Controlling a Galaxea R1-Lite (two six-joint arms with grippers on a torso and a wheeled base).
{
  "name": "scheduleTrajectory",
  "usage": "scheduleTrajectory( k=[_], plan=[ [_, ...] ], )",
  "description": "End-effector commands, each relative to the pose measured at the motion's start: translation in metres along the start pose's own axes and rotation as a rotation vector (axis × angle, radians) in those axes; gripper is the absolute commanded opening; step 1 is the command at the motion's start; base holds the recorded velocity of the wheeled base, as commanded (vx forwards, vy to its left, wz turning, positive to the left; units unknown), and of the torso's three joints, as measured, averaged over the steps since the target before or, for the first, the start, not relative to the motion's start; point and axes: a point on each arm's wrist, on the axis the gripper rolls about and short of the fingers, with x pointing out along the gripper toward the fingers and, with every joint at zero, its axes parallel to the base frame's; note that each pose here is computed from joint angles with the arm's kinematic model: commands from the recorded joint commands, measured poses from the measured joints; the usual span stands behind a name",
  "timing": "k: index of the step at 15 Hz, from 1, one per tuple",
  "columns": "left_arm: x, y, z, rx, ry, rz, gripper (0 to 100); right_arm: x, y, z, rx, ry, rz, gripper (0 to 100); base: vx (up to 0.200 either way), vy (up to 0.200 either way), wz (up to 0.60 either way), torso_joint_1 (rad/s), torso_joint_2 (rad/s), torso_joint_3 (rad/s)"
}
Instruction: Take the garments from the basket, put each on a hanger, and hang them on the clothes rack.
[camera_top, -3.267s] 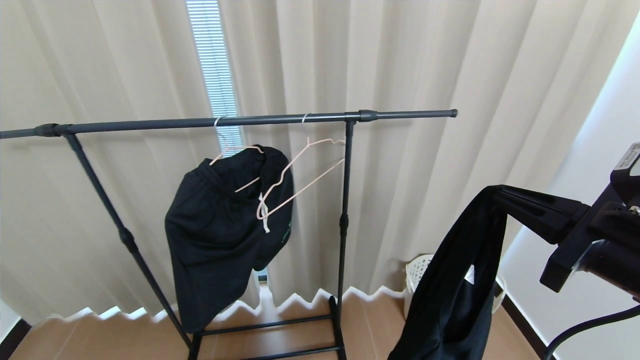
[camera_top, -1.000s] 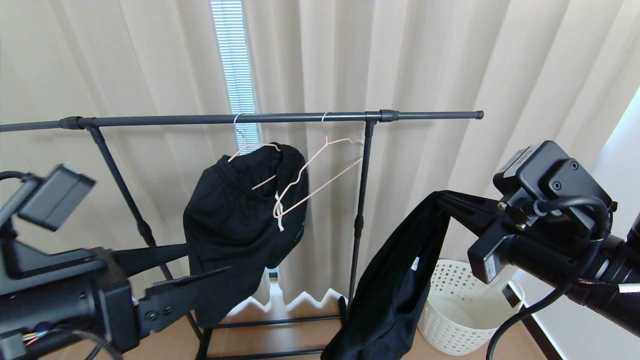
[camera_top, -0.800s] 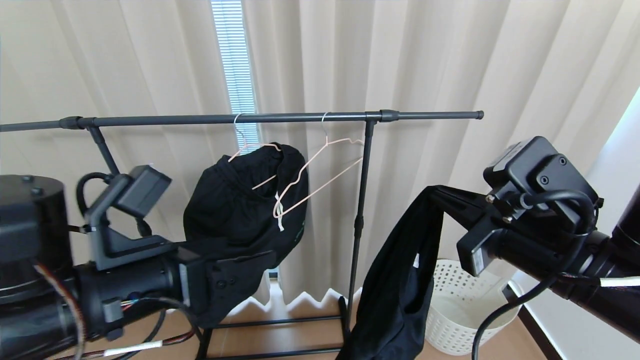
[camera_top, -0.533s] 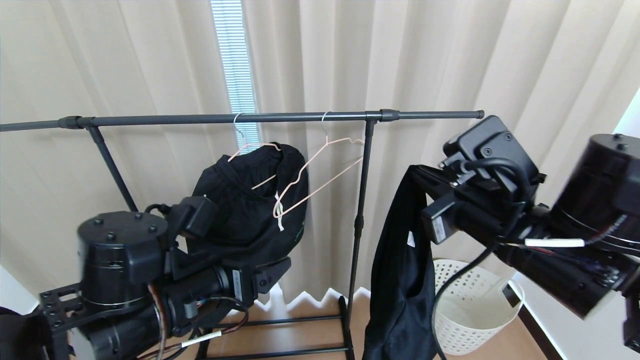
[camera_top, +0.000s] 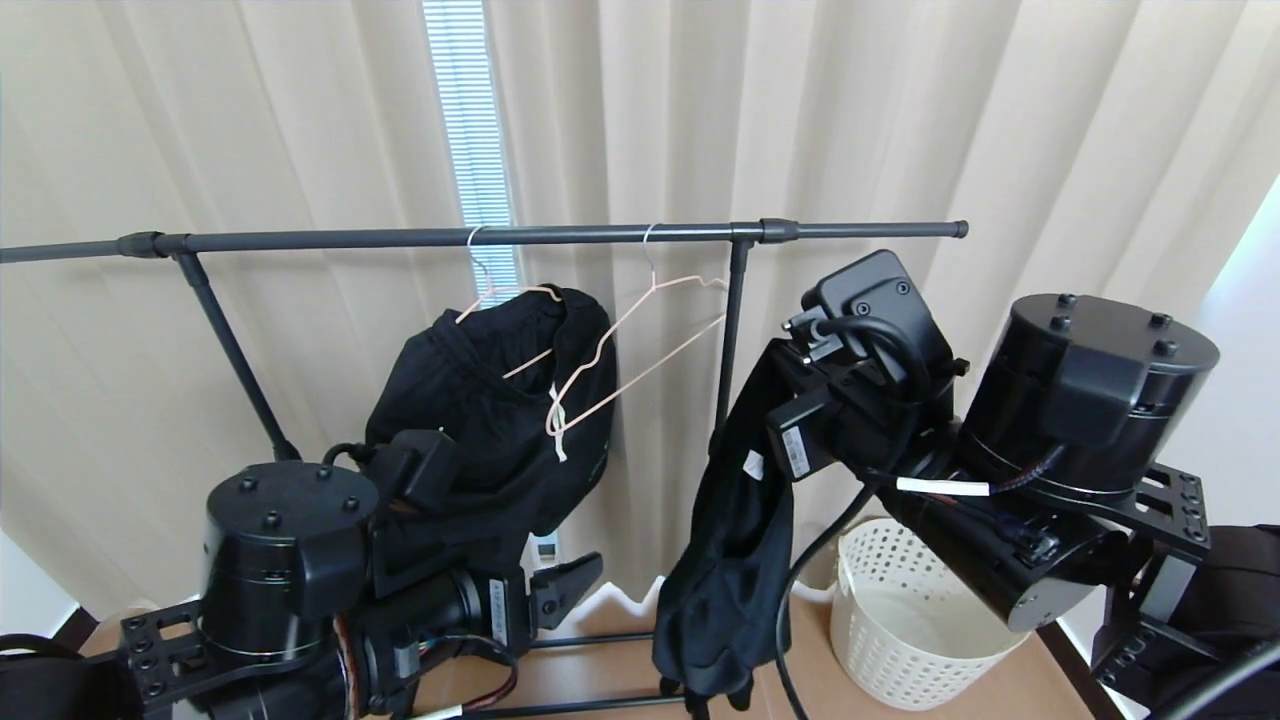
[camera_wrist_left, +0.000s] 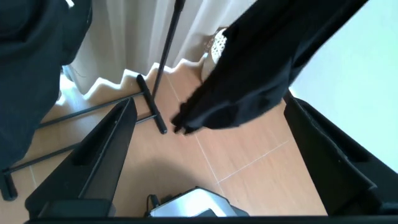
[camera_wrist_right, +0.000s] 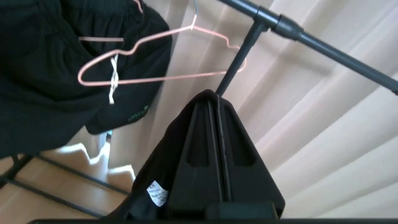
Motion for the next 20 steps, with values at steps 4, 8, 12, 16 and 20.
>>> scheduleTrajectory(
  k=[4,8,12,16,20],
  plan=[
    [0.028,-0.006,-0.014,0.004,0.029,-0.018,100,0.030,0.019,-0.008,0.018,-0.019,-0.018,0,0.000,0.000,0.00,0.000,0.00,0.000],
    [0.043,-0.013,-0.013,0.013,0.019,-0.017,100,0.029,0.020,-0.006,0.032,-0.042,-0.022,0,0.000,0.000,0.00,0.000,0.00,0.000],
    [0.049,-0.021,-0.018,0.026,-0.001,-0.057,100,0.016,0.037,0.002,0.061,-0.063,0.023,0,0.000,0.000,0.00,0.000,0.00,0.000],
    [0.050,-0.029,-0.023,0.036,0.007,-0.082,100,0.011,0.044,0.005,0.066,-0.071,0.044,0,0.000,0.000,0.00,0.000,0.00,0.000],
    [0.054,-0.029,-0.023,0.036,-0.001,-0.059,100,0.006,0.047,0.006,0.068,-0.077,0.061,0,0.000,0.000,0.00,0.000,0.00,0.000]
  ],
)
